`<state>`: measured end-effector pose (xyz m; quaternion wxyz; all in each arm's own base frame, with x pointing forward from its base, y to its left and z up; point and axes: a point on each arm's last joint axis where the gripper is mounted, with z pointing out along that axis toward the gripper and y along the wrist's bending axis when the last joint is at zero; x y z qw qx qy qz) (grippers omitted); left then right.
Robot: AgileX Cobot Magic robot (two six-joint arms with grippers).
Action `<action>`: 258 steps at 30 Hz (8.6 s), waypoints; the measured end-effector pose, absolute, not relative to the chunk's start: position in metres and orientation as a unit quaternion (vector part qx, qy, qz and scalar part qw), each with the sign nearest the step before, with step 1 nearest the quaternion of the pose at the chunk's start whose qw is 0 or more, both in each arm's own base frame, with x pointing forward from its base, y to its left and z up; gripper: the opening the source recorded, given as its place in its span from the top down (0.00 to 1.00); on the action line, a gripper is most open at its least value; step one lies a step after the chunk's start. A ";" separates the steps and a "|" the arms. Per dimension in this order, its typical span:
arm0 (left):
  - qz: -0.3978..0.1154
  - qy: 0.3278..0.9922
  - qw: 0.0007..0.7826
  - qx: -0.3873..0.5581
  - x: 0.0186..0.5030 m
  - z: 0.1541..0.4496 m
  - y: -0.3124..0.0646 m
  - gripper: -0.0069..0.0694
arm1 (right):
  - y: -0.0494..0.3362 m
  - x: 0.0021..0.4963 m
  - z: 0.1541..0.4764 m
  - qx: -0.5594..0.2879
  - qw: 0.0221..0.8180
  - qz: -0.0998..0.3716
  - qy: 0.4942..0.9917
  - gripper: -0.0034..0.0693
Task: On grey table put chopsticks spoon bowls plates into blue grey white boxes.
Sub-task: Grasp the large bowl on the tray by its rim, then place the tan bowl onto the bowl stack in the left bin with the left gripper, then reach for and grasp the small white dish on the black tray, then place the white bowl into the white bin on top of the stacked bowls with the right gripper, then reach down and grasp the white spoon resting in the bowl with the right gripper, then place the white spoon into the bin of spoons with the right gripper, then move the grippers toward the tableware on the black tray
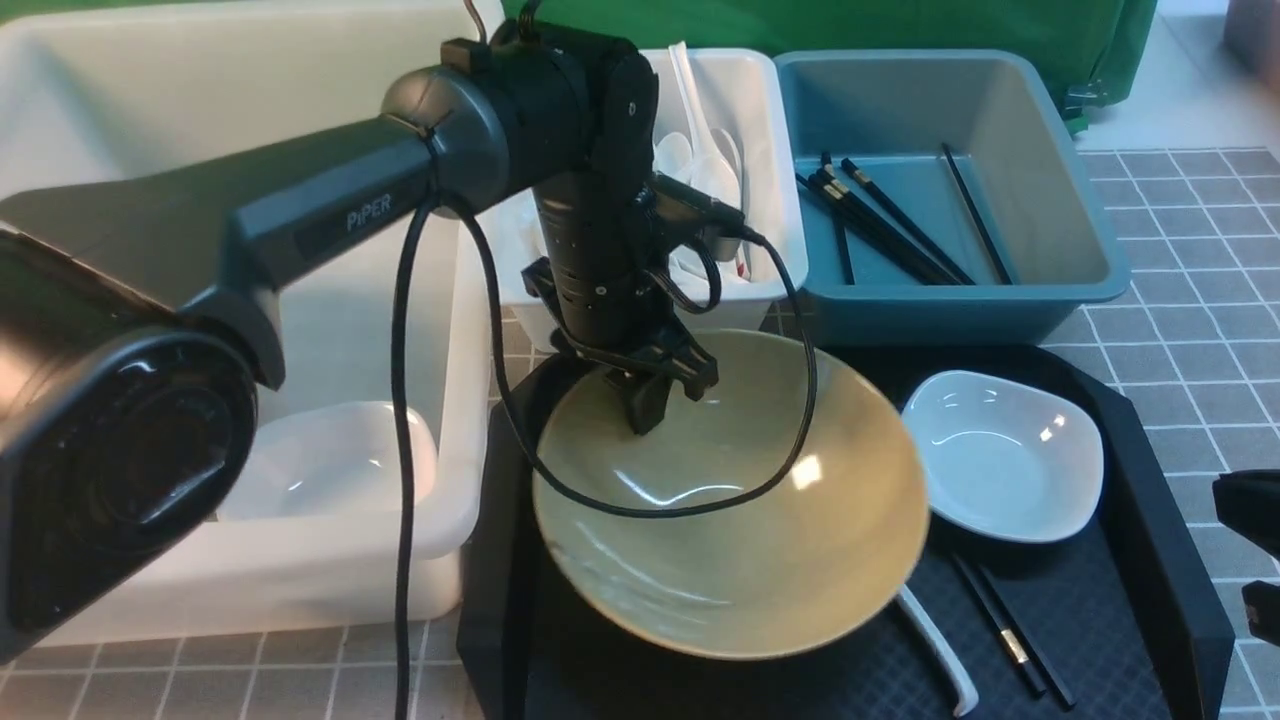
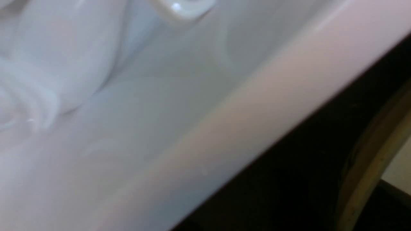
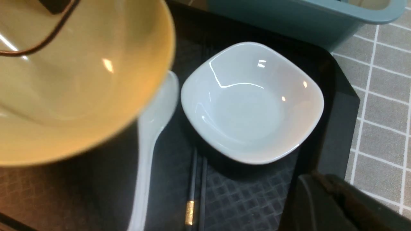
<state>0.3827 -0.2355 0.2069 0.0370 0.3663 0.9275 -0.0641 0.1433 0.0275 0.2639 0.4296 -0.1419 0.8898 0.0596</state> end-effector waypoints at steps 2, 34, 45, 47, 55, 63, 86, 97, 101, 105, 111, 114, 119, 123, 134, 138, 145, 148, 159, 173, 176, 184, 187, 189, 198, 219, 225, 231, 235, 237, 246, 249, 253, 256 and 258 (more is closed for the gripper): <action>-0.078 0.926 0.037 0.368 0.382 0.207 -0.238 0.75 | 0.028 0.143 0.264 -0.142 0.430 0.060 0.890 0.90; -0.175 0.915 0.364 0.004 0.344 0.408 0.103 0.90 | 0.028 0.143 0.264 -0.140 0.430 0.061 0.890 0.90; -0.093 0.945 0.256 -0.181 0.311 0.325 0.179 0.90 | 0.027 0.144 0.264 -0.139 0.431 0.060 0.889 0.90; -0.086 0.945 0.252 -0.192 0.311 0.316 0.179 0.90 | 0.027 0.144 0.264 -0.139 0.431 0.060 0.889 0.90; -0.049 0.950 0.244 -0.190 0.310 0.295 0.179 0.63 | 0.027 0.144 0.264 -0.139 0.431 0.060 0.890 0.89; -0.053 0.940 0.276 -0.193 0.295 0.334 0.165 0.28 | 0.028 0.145 0.262 -0.129 0.425 0.065 0.893 0.87; -0.078 0.922 0.284 -0.250 0.293 0.266 0.161 0.92 | 0.037 0.225 0.232 -0.085 0.284 0.090 0.951 0.77; -0.100 0.914 0.320 -0.227 0.296 0.271 0.143 0.92 | 0.047 0.256 0.211 -0.090 0.265 0.091 0.956 0.77; -0.133 0.900 0.392 -0.137 0.289 0.319 0.097 0.92 | 0.063 0.273 0.198 -0.126 0.249 0.091 0.956 0.77; -0.153 0.875 0.460 -0.017 0.257 0.373 0.037 0.92 | 0.084 0.289 0.183 -0.175 0.230 0.091 0.953 0.77; -0.162 0.850 0.493 0.094 0.199 0.402 -0.014 0.92 | 0.118 0.303 0.169 -0.212 0.214 0.101 0.948 0.72; -0.156 0.851 0.489 0.110 0.172 0.388 -0.021 0.92 | 0.131 0.306 0.177 -0.229 0.209 0.110 0.944 0.65; -0.130 0.859 0.486 0.091 0.137 0.344 -0.020 0.92 | 0.115 0.312 0.205 -0.255 0.202 0.079 0.942 0.43; -0.116 0.856 0.500 0.063 0.121 0.311 -0.018 0.92 | 0.077 0.324 0.211 -0.222 0.213 0.035 0.951 0.33; -0.089 0.843 0.529 0.020 0.113 0.274 -0.011 0.92 | 0.059 0.341 0.164 -0.149 0.157 0.050 0.975 0.50; -0.077 0.827 0.556 0.012 0.112 0.280 -0.009 0.92 | 0.059 0.336 0.172 -0.156 0.147 0.056 0.975 0.62; -0.060 0.795 0.604 0.014 0.099 0.291 -0.009 0.92 | 0.058 0.324 0.227 -0.169 0.198 0.057 0.964 0.84; -0.043 0.772 0.634 0.022 0.089 0.298 -0.009 0.92 | 0.059 0.319 0.270 -0.175 0.247 0.064 0.951 0.86; -0.006 0.723 0.691 0.006 0.071 0.288 -0.004 0.92 | 0.198 0.304 0.368 -0.313 0.441 0.285 0.791 0.86; -0.004 0.719 0.695 0.005 0.070 0.288 -0.004 0.92 | 0.374 0.316 0.253 -0.538 0.465 0.203 0.673 0.83; -0.004 0.719 0.695 0.005 0.070 0.288 -0.004 0.92 | 0.375 0.317 0.249 -0.541 0.455 0.204 0.677 0.70; -0.005 0.720 0.694 0.006 0.070 0.288 -0.004 0.92 | 0.329 0.309 0.299 -0.550 0.389 0.208 0.709 0.24; -0.005 0.720 0.693 0.007 0.070 0.288 -0.004 0.92 | 0.274 0.313 0.339 -0.517 0.370 0.140 0.759 0.23; -0.005 0.720 0.693 0.007 0.070 0.288 -0.004 0.92 | 0.250 0.312 0.353 -0.493 0.359 0.115 0.784 0.24; -0.008 0.719 0.695 -0.004 0.071 0.284 -0.003 0.92 | 0.124 0.310 0.252 -0.317 0.166 0.068 0.931 0.38; -0.015 0.708 0.705 -0.040 0.073 0.277 0.001 0.92 | 0.183 0.296 0.162 -0.401 0.191 0.091 0.891 0.71; -0.015 0.708 0.705 -0.040 0.073 0.277 0.001 0.92 | 0.195 0.310 0.210 -0.416 0.209 0.110 0.878 0.80; -0.013 0.706 0.707 -0.041 0.073 0.277 0.001 0.92 | 0.210 0.340 0.284 -0.393 0.378 0.111 0.831 0.80; -0.013 0.706 0.707 -0.041 0.073 0.277 0.001 0.92 | 0.219 0.375 0.317 -0.318 0.550 0.098 0.766 0.80; -0.013 0.706 0.707 -0.041 0.073 0.277 0.001 0.92 | 0.227 0.399 0.315 -0.275 0.611 0.094 0.737 0.77; -0.014 0.707 0.706 -0.040 0.073 0.277 0.001 0.92 | 0.215 0.426 0.278 -0.311 0.455 0.120 0.826 0.28; -0.015 0.708 0.705 -0.040 0.073 0.277 0.001 0.92 | 0.182 0.402 0.303 -0.274 0.342 0.123 0.891 0.26; -0.014 0.708 0.705 -0.040 0.073 0.276 0.001 0.92 | 0.152 0.377 0.305 -0.262 0.257 0.066 0.928 0.26; -0.013 0.709 0.704 -0.042 0.074 0.274 0.002 0.92 | 0.134 0.347 0.263 -0.247 0.160 0.029 0.955 0.26; -0.013 0.709 0.704 -0.043 0.074 0.274 0.002 0.92 | 0.129 0.328 0.231 -0.233 0.127 0.026 0.964 0.25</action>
